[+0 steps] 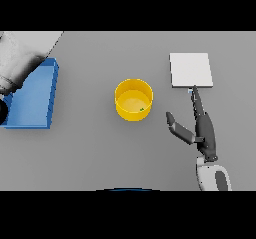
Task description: Pick up the red beaker and tilt it to pour out 1 green nut into yellow bowl. Pick up the yellow bowl and place it on the metallic measuring scale.
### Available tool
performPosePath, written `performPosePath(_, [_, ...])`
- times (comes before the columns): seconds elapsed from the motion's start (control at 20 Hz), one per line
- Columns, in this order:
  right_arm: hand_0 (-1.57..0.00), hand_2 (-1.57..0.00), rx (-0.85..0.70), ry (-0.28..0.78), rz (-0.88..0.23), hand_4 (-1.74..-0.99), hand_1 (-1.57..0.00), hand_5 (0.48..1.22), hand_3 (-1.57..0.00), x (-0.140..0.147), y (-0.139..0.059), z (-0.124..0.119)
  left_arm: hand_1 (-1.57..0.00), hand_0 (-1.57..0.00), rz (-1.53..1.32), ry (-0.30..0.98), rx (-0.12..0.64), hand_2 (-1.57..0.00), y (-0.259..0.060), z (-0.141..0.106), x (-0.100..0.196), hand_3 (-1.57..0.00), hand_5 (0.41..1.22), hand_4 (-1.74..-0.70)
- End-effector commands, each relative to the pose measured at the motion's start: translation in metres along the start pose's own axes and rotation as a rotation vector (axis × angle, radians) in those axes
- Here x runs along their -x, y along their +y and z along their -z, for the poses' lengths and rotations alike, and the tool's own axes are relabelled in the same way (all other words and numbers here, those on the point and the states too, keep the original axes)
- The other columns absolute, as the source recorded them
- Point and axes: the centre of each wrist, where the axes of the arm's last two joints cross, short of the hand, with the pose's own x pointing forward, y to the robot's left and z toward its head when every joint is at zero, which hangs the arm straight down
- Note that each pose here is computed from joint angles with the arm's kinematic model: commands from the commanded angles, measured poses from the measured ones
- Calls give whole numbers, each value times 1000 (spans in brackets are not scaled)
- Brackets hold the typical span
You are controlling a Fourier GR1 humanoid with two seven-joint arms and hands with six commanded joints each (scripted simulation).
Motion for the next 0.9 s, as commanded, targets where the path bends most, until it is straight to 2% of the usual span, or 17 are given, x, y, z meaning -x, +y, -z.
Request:
performPosePath(0.0, [1, 1, 0, -4, -1, -1199, 1, 594, 1, 0, -3, 0, -1571, -1571, -128, 51, 5, -1548, -9, -1, 15, -1379, 1221, -1727])
performPosePath(0.1, [1, 1, -10, 3, 3, -1222, 1, 592, 1, 1, -2, 2, -1571, -1571, -356, 185, 27, -1556, -37, -6, 44, -1360, 1221, -1732])
performPosePath(0.2, [1, 1, -10, -3, -4, -1222, 1, 590, 1, 6, -4, 2, -1571, -1571, -566, 250, 2, -1562, -64, -17, 71, -1383, 1221, -1735])
performPosePath(0.35, [1, 1, -17, -41, -8, -1222, 1, 586, 1, 2, -4, 3, -1571, -1571, -803, 342, -23, -1566, -111, -34, 91, -1426, 1221, -1738])
performPosePath(0.45, [1, 1, -31, -39, -22, -1223, 1, 591, 1, 3, -6, 4, -1571, -1571, -919, 463, -32, -1568, -139, -48, 99, -1414, 1221, -1739])
performPosePath(0.6, [1, 1, -45, -17, -29, -1212, 1, 604, 1, 5, -8, 3, -1571, -1571, -1087, 614, -76, -1569, -183, -71, 98, -1446, 1221, -1740])
performPosePath(0.75, [1, 1, -52, -13, -60, -1210, 1, 631, 1, 4, -13, 7, -1571, -1571, -1216, 753, -53, -1570, -214, -91, 81, -1458, 1221, -1740])
performPosePath(0.85, [1, 1, -58, -26, -66, -1210, 1, 649, 1, 5, -8, 6, -1571, -1571, -1260, 815, -37, -1570, -231, -108, 65, -1452, 1221, -1741])
